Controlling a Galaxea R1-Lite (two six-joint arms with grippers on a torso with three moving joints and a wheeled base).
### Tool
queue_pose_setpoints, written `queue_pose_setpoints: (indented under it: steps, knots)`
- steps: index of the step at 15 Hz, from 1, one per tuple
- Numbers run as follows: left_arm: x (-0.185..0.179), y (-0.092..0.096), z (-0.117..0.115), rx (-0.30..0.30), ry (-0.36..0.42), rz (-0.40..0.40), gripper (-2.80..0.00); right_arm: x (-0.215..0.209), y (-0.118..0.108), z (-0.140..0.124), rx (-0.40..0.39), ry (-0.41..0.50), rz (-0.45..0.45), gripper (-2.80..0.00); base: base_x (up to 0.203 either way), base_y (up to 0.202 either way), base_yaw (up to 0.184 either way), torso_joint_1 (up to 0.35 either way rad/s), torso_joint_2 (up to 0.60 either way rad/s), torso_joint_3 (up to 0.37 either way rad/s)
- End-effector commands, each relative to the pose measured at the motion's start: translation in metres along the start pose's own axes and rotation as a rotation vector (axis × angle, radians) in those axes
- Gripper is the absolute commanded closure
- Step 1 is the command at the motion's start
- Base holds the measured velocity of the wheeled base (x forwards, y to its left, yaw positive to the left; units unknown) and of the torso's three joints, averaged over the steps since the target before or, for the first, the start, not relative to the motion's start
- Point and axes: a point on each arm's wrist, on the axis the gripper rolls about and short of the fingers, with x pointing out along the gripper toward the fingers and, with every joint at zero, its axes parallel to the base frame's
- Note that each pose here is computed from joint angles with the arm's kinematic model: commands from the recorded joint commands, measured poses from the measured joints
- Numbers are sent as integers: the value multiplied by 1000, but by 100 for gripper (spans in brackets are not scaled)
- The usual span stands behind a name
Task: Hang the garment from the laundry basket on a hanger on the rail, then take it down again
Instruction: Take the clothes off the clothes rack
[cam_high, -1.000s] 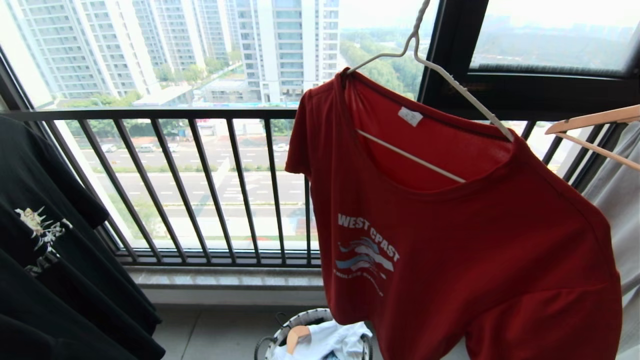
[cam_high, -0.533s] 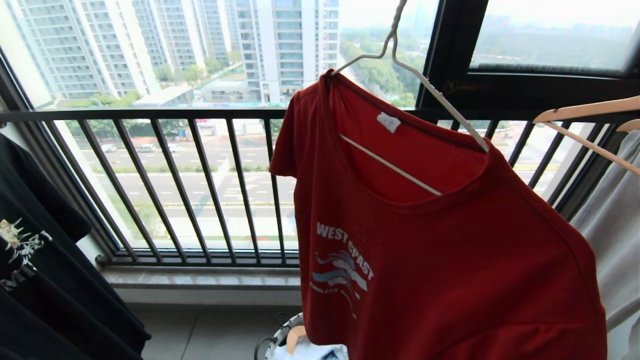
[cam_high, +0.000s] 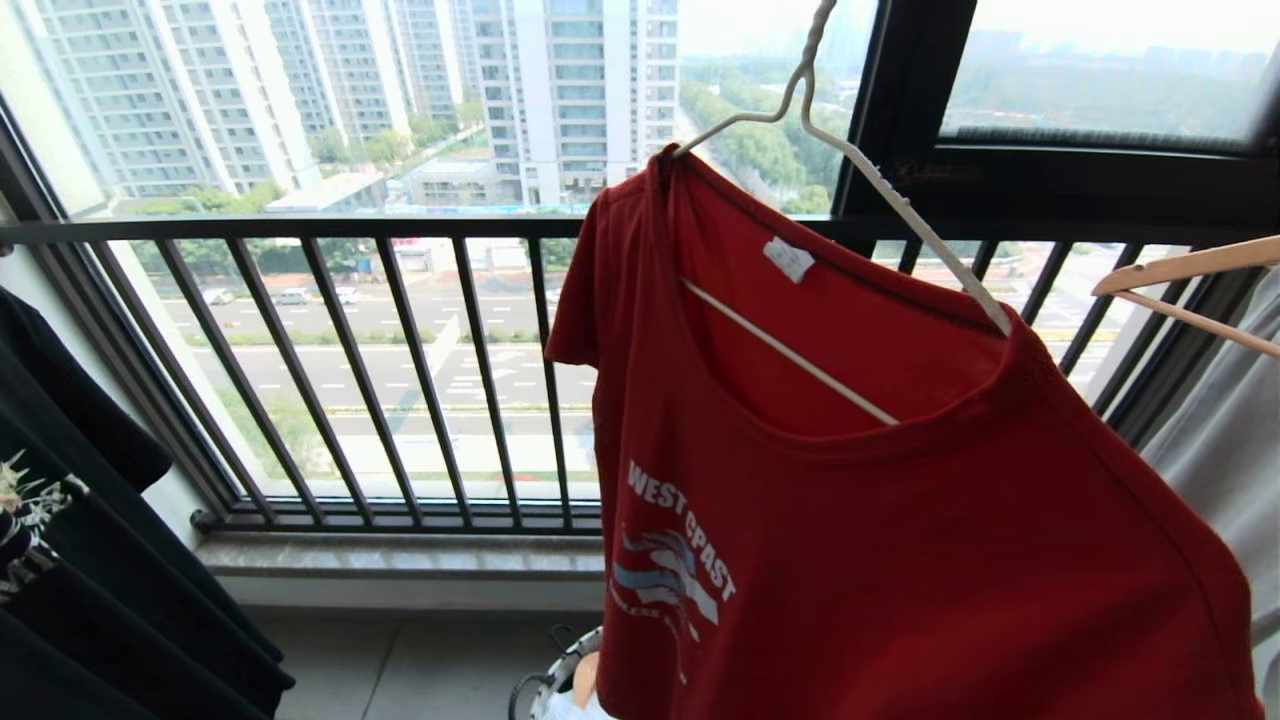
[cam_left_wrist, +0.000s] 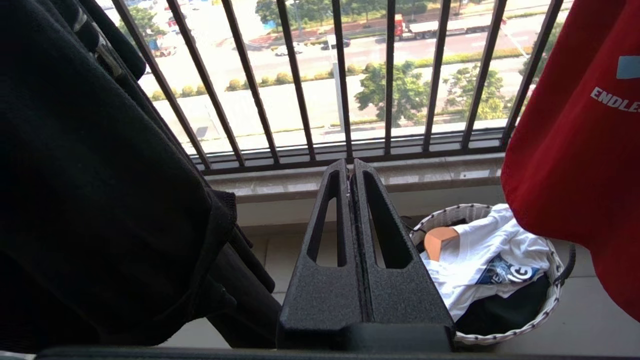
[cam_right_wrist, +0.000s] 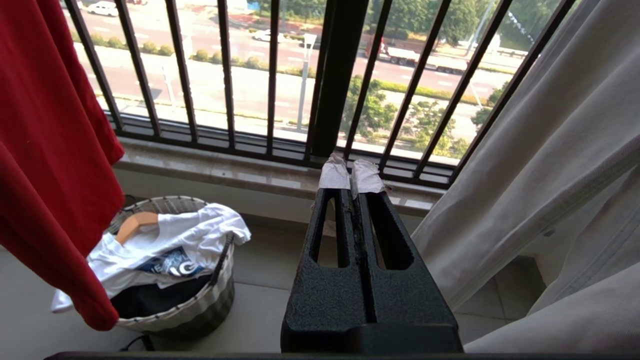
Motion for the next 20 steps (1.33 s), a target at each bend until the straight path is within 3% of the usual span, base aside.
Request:
queue_pose_setpoints:
  steps: [1, 3, 20]
  knots:
    - [0, 0, -2, -31, 6, 1, 0, 0, 0, 0, 46, 6, -4, 0, 0, 0, 0, 0, 0, 0]
    - [0, 0, -2, -113, 7, 7, 0, 0, 0, 0, 67, 6, -16, 0, 0, 0, 0, 0, 0, 0]
    - [0, 0, -2, -114, 5, 7, 0, 0, 0, 0, 68, 6, -16, 0, 0, 0, 0, 0, 0, 0]
